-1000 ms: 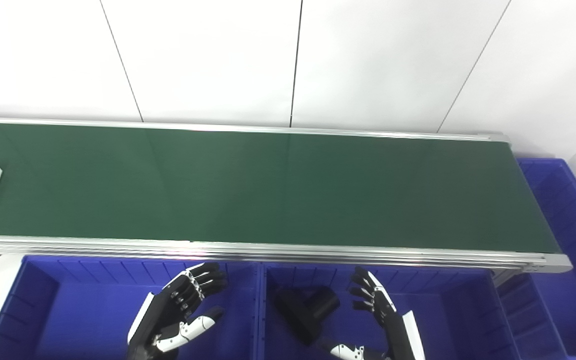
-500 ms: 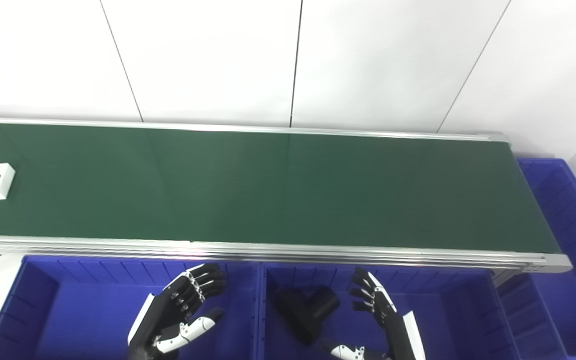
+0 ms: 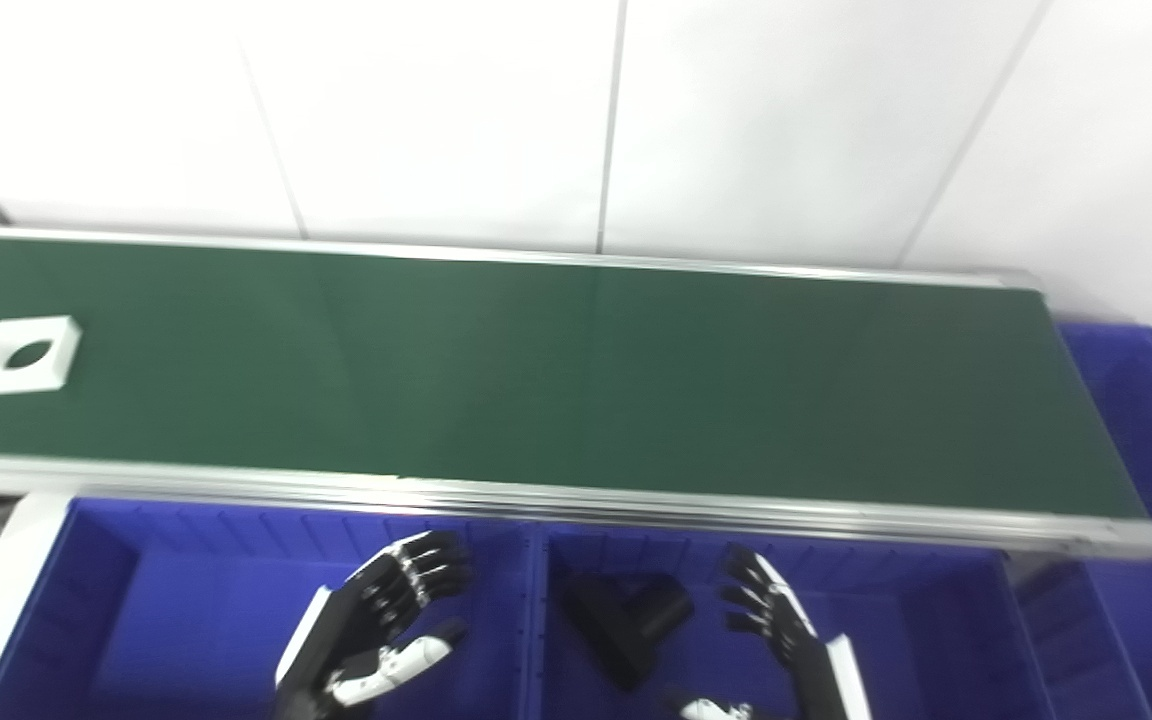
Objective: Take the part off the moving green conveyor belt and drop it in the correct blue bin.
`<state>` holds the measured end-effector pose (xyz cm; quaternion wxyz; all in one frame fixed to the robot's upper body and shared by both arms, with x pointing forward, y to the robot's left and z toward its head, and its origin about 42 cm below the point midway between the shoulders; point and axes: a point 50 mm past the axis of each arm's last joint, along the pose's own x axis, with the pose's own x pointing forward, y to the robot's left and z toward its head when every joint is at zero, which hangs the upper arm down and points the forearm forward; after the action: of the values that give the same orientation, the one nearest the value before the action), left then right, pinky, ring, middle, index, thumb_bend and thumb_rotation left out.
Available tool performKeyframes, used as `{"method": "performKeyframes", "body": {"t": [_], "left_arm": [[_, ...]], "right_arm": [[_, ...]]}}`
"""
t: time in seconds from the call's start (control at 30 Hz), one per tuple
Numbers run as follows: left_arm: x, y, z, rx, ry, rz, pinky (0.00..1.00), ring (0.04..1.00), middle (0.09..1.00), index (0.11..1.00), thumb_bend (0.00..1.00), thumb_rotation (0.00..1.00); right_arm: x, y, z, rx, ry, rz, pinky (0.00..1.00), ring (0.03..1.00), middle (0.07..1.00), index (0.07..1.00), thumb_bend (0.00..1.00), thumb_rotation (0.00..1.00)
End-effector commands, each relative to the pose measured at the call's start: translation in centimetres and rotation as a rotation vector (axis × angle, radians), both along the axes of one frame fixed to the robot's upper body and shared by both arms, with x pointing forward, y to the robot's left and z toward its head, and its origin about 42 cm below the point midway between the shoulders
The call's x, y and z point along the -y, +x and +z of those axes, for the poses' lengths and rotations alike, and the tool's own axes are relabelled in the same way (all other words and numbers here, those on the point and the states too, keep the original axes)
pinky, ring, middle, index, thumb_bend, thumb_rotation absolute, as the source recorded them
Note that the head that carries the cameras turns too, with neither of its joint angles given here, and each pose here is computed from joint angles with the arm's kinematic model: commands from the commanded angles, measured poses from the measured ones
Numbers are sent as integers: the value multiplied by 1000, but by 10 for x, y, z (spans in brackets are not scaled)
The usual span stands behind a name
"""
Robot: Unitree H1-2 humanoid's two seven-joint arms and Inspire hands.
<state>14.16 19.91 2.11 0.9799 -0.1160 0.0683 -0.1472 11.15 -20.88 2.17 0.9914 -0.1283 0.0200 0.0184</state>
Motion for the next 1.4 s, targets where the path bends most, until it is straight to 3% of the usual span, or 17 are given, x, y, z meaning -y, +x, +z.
{"method": "performKeyframes", "body": {"t": [0.0,0.5,0.77,1.37], "left_arm": [[9,2,6,50,8,-2,725,687,716,726,623,0],[27,5,0,47,35,0,692,672,713,708,755,0],[31,6,-1,37,31,-7,694,671,711,709,771,0],[31,6,-3,30,38,-6,684,668,703,699,799,0]], "right_arm": [[5,0,8,62,38,2,718,812,877,910,644,0],[19,0,-2,24,26,10,752,836,903,953,540,0],[20,1,-4,12,37,9,806,860,918,972,515,0],[22,2,-6,9,28,2,776,844,904,958,504,0]]}}
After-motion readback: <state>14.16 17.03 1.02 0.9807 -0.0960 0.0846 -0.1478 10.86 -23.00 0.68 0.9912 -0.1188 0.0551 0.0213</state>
